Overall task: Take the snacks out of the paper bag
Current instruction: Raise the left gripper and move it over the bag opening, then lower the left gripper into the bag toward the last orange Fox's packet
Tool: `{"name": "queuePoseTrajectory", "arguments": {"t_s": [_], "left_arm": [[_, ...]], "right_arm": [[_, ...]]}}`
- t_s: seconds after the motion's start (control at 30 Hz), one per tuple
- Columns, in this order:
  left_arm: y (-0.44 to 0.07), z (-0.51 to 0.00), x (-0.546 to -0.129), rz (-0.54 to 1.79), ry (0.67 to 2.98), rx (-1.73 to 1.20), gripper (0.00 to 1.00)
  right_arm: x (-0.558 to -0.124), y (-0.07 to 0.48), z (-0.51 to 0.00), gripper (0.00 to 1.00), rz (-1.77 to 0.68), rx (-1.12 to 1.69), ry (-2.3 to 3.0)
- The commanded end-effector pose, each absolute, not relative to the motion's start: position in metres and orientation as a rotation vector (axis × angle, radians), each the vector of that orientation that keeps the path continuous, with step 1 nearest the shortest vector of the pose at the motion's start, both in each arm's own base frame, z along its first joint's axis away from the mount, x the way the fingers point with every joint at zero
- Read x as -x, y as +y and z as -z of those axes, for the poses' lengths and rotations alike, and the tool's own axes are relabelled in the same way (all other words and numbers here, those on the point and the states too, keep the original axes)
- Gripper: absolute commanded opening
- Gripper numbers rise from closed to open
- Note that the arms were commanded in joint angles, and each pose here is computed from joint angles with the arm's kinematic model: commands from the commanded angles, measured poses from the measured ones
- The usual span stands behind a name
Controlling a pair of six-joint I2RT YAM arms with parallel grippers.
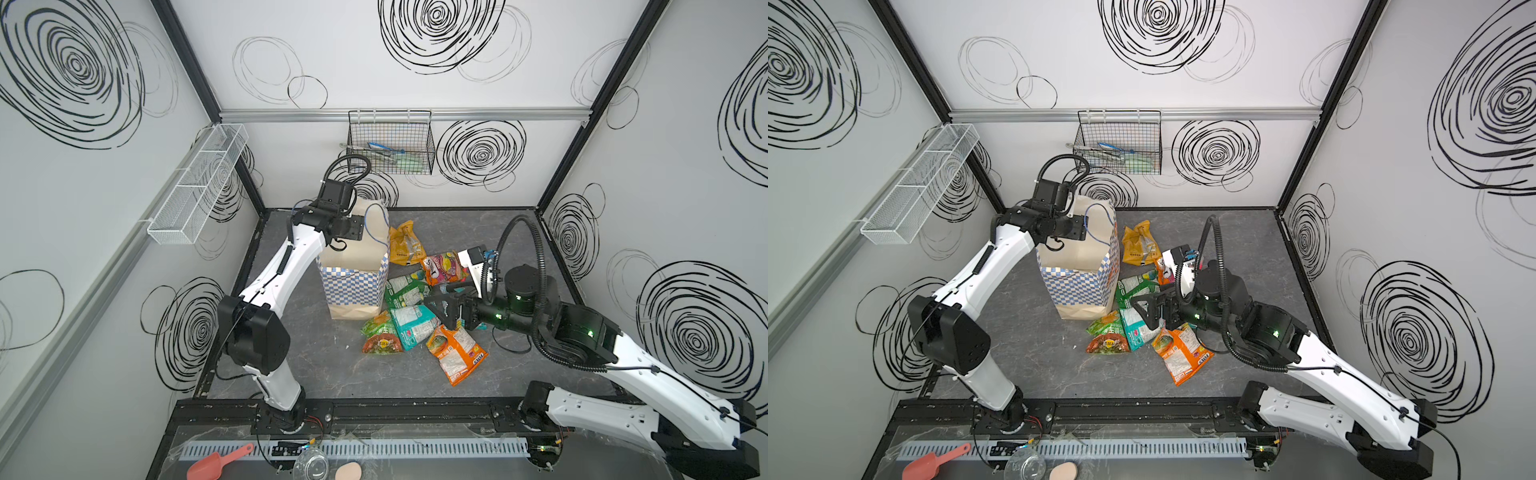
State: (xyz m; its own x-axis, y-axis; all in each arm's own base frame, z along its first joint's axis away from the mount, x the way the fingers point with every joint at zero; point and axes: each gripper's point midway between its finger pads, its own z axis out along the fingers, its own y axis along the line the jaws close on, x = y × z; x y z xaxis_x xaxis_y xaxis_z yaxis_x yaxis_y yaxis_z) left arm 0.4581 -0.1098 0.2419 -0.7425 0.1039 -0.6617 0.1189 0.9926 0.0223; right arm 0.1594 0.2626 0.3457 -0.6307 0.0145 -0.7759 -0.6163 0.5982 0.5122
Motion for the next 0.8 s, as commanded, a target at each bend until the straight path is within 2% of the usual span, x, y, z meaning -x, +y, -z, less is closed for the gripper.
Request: {"name": "queuePoseTrajectory", "arguments": {"t_s": [0.0,0.07,0.17,0.77], "left_arm": [[-0.11,-0.231,-0.469,0.082,2.42,-0.156,0.61],[-0.113,-0.223,-0.47,0.101,2.44,-0.163,0.56],[-0.118,-0.207,-0.468,0.13,2.475,-0.173,0.54],[-0.12,-0.097,-0.441,0.144,2.726,-0.191,0.57]], "right_arm": [[-0.159,0.258,-0.348,0.97,-1.034,0.445,2.039],[-0.159,0.257,-0.348,0.97,-1.033,0.441,2.037],[-0.16,0.257,-0.348,0.97,-1.033,0.439,2.036],[-0.159,0.259,-0.343,0.97,-1.038,0.437,2.044]]}}
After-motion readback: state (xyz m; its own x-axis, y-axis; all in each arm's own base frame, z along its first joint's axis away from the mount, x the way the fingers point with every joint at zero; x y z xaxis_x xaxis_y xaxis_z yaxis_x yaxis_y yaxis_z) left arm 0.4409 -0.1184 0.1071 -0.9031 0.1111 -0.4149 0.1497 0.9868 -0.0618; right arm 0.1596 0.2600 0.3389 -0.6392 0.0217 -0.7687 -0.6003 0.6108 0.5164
